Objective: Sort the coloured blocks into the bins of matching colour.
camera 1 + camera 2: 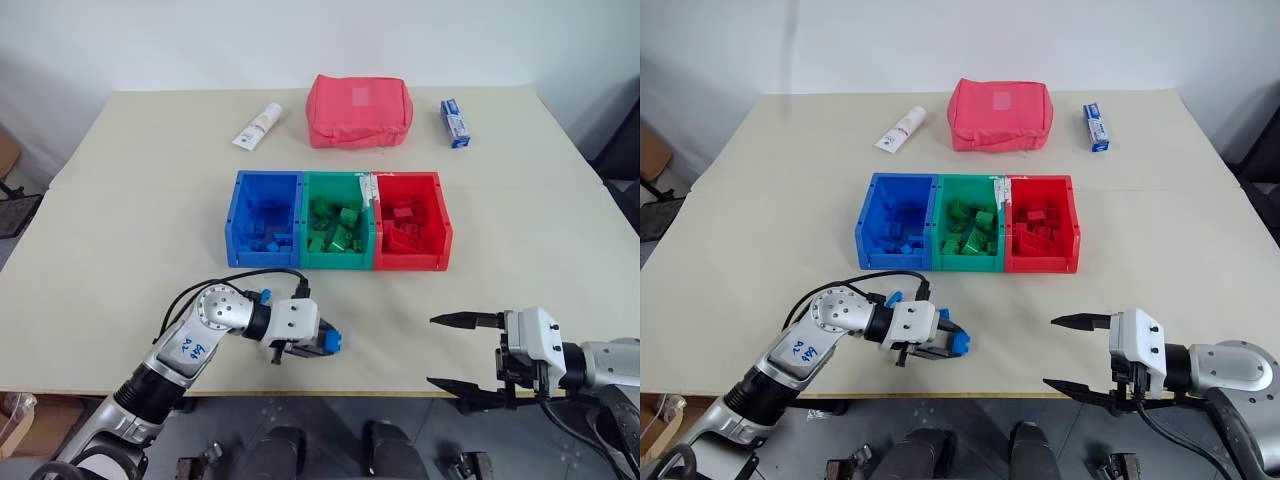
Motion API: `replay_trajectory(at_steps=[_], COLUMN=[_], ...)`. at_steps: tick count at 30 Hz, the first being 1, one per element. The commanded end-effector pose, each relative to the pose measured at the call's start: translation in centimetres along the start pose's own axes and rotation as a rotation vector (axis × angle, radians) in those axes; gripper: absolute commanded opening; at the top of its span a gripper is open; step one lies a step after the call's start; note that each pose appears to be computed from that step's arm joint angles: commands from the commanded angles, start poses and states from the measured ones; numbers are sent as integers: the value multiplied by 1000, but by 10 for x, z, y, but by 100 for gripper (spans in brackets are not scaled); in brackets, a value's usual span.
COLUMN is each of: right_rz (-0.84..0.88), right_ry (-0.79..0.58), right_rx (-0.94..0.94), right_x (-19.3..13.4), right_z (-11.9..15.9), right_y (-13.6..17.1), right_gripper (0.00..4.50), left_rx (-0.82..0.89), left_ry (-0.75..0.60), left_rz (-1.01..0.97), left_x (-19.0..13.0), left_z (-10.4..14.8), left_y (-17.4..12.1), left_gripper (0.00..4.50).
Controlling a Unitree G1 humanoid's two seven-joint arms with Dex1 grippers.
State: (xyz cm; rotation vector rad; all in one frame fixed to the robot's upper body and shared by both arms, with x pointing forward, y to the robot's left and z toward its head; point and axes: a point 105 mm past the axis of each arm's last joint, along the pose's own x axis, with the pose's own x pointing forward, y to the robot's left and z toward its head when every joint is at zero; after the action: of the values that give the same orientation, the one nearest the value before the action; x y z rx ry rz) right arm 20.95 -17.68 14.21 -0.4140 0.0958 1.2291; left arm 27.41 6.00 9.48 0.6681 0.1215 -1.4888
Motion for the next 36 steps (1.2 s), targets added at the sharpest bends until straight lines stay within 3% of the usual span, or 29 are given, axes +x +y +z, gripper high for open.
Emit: replay_trajectory(at_steps=[1,8,11,16,17,22,27,29,31,36], right_rz=[-38,-212,-254,-265,-263,-254,-237,-230,-172,-46], right_ry=[-91,-283,-319,-337,-336,-324,-312,-309,-277,-187], right_rx=[-20,-29,-41,-63,-70,-97,-110,-110,-120,-136], right_x=[7,17,22,28,29,30,30,29,30,25], right_z=[15,42,46,48,49,49,47,47,43,30], right_y=[-6,-40,-52,-61,-62,-65,-66,-66,-61,-52], right_gripper=[450,450,450,450,450,450,450,450,450,450], left_rx=[-53,-115,-163,-245,-264,-312,-280,-273,-226,-130], left_ry=[-174,-450,-447,-399,-390,-338,-300,-289,-263,21], left_rz=[166,687,958,1127,1122,1038,987,944,785,471], left_x=[-18,-89,-119,-134,-133,-125,-140,-149,-162,-186], left_z=[25,56,46,30,27,18,11,8,3,-30], left_y=[21,78,104,129,131,130,120,114,88,32], left_gripper=[145,145,145,145,145,310,449,449,449,449])
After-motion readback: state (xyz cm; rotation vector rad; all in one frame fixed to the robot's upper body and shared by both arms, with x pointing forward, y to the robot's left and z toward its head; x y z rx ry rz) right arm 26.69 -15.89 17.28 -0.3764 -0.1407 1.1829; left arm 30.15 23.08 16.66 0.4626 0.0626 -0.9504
